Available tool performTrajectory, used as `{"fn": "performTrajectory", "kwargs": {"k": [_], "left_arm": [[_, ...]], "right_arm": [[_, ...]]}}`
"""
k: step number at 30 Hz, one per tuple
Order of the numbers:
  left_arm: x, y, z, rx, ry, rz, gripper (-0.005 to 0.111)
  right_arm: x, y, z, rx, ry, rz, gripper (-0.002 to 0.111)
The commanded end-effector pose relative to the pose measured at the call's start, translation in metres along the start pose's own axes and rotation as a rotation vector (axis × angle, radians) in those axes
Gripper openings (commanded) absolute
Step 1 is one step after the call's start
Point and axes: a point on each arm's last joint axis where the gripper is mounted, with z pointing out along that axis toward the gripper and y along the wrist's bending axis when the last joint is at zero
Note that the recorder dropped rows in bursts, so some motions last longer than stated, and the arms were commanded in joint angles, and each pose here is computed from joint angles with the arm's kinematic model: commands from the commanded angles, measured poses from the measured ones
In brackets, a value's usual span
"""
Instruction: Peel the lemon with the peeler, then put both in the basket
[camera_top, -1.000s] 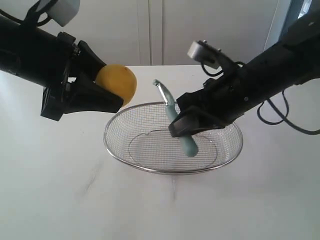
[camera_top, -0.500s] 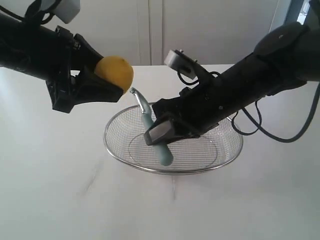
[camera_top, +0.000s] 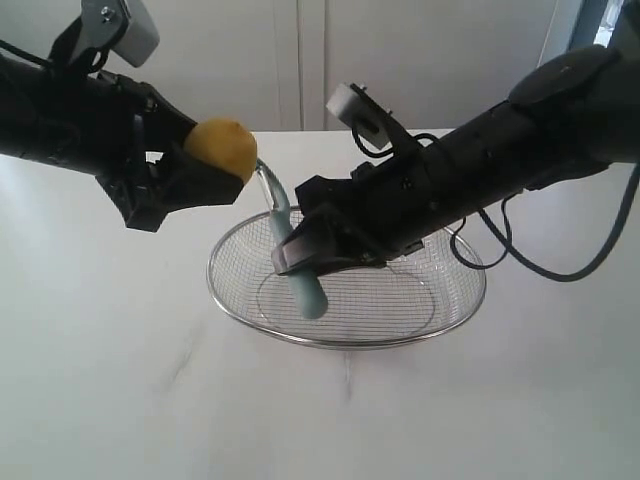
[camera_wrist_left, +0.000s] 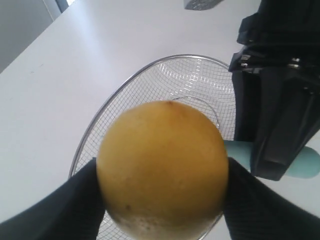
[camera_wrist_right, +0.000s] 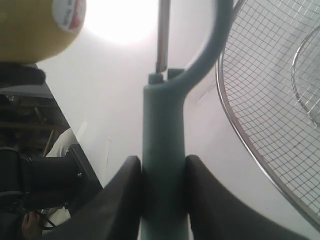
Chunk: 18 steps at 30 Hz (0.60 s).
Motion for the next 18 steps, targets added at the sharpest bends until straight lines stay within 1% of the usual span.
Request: {"fn": "performTrajectory", "kwargs": {"k": [1, 8, 13, 18], "left_arm": [[-0.0054, -0.0067, -0.0039, 0.046, -0.037, -0.013, 0.000], [-0.0049, -0.0063, -0.0039, 0.042, -0.031, -0.007, 0.000], [-0.0040, -0.0058, -0.0038, 0.036, -0.022, 0.002, 0.000], [-0.0005, -0.0052, -0.0022, 0.025, -0.012, -0.004, 0.000]], "right_arm": [[0.0011, 0.0043, 0.0051, -0.017, 0.007, -0.009, 0.000], [0.0042, 0.0121, 0.0123, -0.032, 0.030, -0.028, 0.000], [0.0032, 0.0112, 0.0123, -0.021, 0.020, 0.027, 0.000], [0.0032, 0.0112, 0.0123, -0.021, 0.020, 0.051, 0.000]]}}
